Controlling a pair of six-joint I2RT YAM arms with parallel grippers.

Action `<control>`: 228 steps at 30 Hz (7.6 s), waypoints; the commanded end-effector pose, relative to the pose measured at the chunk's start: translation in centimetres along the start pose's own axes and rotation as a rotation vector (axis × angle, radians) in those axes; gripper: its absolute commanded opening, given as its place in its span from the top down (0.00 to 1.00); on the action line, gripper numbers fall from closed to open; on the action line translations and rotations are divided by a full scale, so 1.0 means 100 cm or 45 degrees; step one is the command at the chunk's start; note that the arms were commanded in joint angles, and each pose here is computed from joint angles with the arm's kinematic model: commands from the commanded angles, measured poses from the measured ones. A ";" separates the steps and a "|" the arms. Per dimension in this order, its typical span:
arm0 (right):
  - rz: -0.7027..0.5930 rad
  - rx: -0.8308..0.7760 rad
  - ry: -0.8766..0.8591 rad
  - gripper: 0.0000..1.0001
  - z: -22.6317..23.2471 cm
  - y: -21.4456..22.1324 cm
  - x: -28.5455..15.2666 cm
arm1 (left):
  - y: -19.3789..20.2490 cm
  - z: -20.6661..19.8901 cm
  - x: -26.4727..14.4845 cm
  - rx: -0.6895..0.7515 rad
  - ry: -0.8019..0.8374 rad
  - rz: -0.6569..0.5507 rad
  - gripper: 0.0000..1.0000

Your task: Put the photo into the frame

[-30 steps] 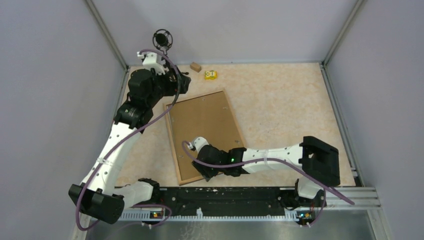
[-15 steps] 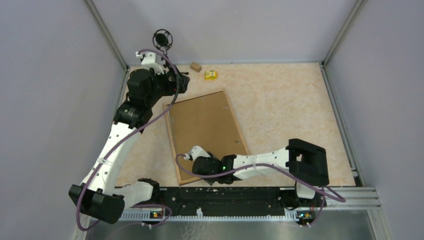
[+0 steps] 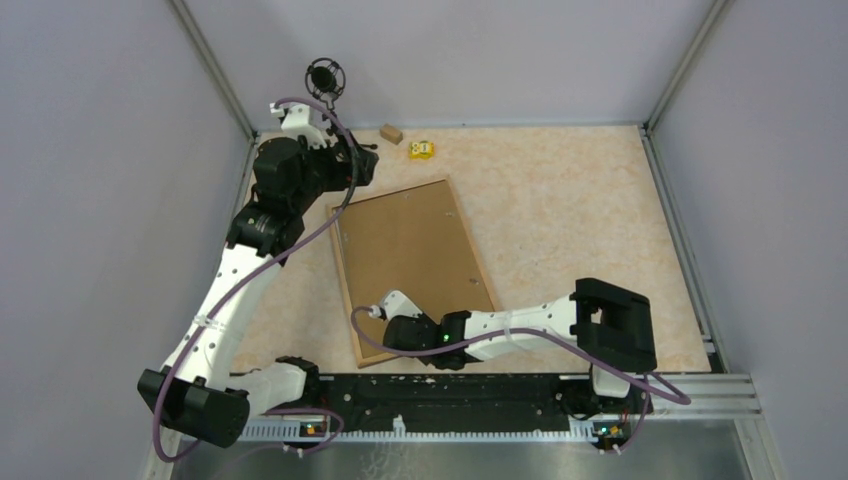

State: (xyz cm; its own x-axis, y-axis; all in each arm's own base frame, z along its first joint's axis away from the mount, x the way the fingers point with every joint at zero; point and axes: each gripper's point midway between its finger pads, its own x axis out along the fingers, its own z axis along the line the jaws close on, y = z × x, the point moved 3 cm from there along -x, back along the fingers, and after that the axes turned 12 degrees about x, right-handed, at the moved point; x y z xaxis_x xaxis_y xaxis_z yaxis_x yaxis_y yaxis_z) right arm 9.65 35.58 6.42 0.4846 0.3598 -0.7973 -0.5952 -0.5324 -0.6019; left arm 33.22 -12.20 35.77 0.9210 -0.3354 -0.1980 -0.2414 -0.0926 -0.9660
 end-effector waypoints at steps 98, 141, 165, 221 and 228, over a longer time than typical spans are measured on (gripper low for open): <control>-0.159 0.254 -0.257 0.54 -0.002 -0.026 -0.023 | 0.104 0.051 -0.007 -0.284 -0.348 0.424 0.02; 0.005 0.112 0.022 0.82 -0.010 -0.018 0.008 | 0.315 0.095 -0.037 -0.585 -0.456 1.138 0.28; -0.220 0.339 0.193 0.40 -0.077 -0.069 -0.038 | 0.299 0.095 -0.034 -0.525 -0.415 1.060 0.20; -0.220 1.200 -0.295 0.42 -0.260 -0.123 0.075 | 0.271 0.071 -0.001 -0.587 0.135 0.894 0.02; -0.173 1.209 -0.325 0.42 -0.256 -0.119 0.083 | 0.271 0.069 -0.001 -0.598 0.150 0.891 0.02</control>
State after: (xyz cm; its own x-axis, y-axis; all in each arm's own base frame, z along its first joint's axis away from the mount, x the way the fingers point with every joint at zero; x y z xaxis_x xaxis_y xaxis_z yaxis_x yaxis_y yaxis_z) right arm 36.29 24.68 7.85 0.5097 0.5618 -0.6516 -0.8603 0.3293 -0.3891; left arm 27.84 -7.66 7.43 0.4510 -0.5089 -0.7332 -0.8907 -0.2048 -0.4058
